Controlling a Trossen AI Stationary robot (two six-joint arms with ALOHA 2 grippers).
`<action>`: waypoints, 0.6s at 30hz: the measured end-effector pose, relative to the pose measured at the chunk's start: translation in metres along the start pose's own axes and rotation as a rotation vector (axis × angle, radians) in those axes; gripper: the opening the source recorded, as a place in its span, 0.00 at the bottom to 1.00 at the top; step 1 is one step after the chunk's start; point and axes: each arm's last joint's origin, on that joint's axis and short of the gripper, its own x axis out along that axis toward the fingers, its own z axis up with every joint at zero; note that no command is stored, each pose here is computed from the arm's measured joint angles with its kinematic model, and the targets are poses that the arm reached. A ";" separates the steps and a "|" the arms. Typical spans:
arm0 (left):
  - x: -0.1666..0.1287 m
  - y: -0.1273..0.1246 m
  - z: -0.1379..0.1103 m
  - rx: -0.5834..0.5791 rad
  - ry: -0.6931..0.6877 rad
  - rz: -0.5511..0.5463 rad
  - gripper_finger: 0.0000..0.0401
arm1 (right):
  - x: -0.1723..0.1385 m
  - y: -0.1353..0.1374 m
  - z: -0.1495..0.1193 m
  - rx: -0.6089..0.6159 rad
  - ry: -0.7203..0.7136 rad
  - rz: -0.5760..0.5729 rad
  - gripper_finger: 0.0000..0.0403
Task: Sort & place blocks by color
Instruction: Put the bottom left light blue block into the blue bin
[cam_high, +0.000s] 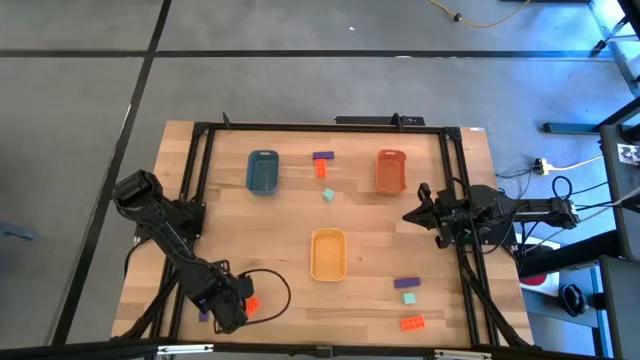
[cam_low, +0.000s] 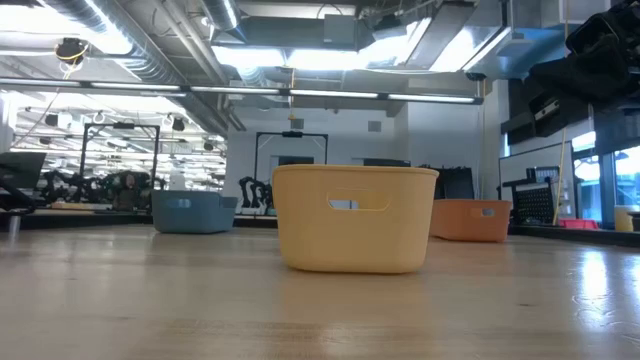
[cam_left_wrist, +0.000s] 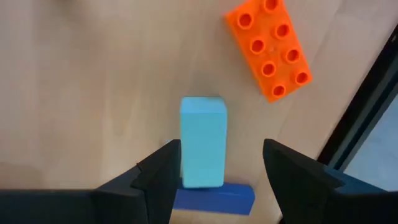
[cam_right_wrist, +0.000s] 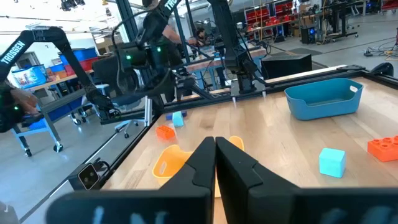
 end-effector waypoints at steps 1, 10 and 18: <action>0.003 0.001 -0.001 0.003 -0.002 -0.003 0.55 | 0.000 0.000 0.000 0.000 0.000 0.000 0.04; 0.016 0.011 -0.007 0.010 0.007 0.043 0.55 | 0.000 0.000 0.000 0.000 0.000 0.000 0.04; 0.033 0.017 -0.009 0.016 0.022 -0.018 0.55 | 0.000 0.000 0.000 0.000 0.000 0.000 0.04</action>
